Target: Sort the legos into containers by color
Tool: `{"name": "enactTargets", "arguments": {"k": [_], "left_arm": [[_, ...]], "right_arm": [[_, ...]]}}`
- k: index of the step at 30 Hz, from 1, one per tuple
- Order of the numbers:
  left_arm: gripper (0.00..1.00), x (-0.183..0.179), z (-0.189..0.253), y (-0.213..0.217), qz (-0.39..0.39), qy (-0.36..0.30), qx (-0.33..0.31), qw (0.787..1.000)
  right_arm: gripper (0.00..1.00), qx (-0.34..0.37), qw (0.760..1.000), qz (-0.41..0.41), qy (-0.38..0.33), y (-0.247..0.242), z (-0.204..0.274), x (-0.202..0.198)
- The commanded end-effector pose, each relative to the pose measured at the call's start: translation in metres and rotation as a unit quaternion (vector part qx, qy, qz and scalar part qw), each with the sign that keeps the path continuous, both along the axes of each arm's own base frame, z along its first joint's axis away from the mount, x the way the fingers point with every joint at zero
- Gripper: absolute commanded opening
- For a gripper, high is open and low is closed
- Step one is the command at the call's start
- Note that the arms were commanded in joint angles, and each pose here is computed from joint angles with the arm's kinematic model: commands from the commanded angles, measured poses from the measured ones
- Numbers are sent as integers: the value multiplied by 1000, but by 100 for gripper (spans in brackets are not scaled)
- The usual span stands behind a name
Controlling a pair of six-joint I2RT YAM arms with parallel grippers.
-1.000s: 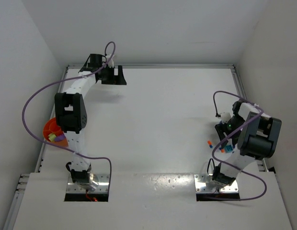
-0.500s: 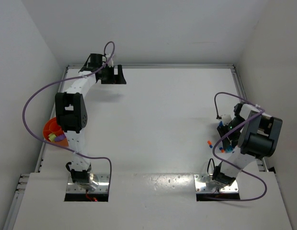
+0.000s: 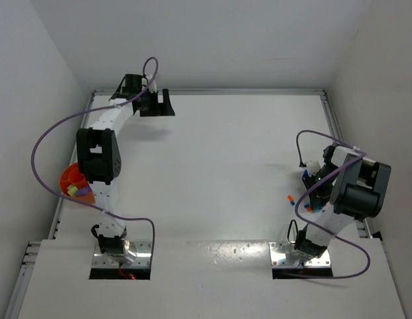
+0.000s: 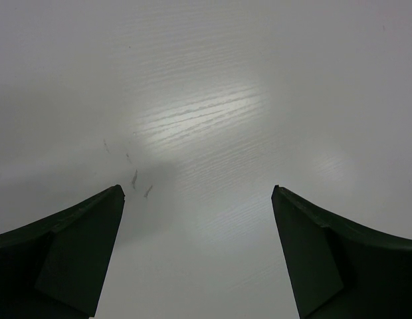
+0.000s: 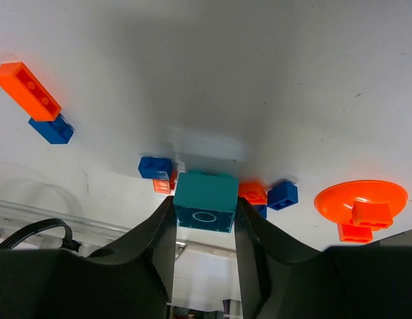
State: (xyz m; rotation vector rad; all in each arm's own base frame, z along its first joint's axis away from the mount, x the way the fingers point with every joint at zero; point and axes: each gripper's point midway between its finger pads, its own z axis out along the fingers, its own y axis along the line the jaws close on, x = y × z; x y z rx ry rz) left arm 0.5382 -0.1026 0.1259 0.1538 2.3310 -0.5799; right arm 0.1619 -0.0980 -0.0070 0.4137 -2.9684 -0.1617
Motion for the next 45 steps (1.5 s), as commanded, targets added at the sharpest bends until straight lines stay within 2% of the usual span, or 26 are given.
{"name": "enactTargets", "arguments": {"k": [1, 5, 6, 8, 12, 16, 18, 20, 24, 27, 29, 30, 33, 34, 40, 43, 45], "left_arm": [[99, 13, 19, -5, 4, -30, -4, 1000], [99, 12, 29, -9, -9, -45, -11, 999], [99, 10, 37, -11, -15, -51, -16, 998], [99, 5, 46, -20, -42, -59, -34, 997], [99, -11, 74, -33, -90, -85, -56, 991], [99, -36, 88, -47, -132, -103, -55, 984], [99, -54, 100, -67, -170, -122, -48, 977], [99, -69, 106, -85, -212, -146, -33, 966], [99, -90, 133, -108, -268, -207, -3, 941], [96, -102, 149, -128, -314, -247, 8, 917], [94, -108, 154, -136, -334, -263, 12, 905], [94, -115, 150, -145, -357, -269, 14, 894], [93, -138, 141, -164, -411, -276, 3, 869], [93, -139, 136, -166, -424, -285, 14, 859], [90, -145, 122, -174, -455, -303, 35, 836], [85, -148, 122, -176, -464, -329, 45, 821], [85, -148, 126, -177, -470, -346, 50, 810]], "right_arm": [[24, -6, 1000, 0, -22, -4, -3, 9], [19, 30, 998, -6, -46, 5, 15, 27], [18, 29, 997, 1, -76, 4, 32, 45], [18, 74, 992, -9, -99, 18, 55, 60], [13, 134, 975, -16, -178, 40, 118, 120], [12, 223, 953, -13, -206, 87, 140, 167], [11, 252, 945, -14, -209, 113, 136, 195], [11, 297, 928, -10, -225, 148, 146, 224], [10, 391, 895, -3, -213, 214, 153, 266], [10, 460, 862, 4, -213, 260, 171, 291], [10, 488, 847, 7, -211, 280, 183, 303], [10, 523, 832, -8, -186, 297, 184, 306], [10, 569, 807, -6, -158, 325, 195, 307], [10, 571, 805, 3, -162, 330, 201, 307], [10, 601, 786, 33, -139, 353, 220, 282], [10, 619, 779, 24, -100, 362, 218, 269], [10, 634, 770, 15, -72, 362, 216, 261]]}}
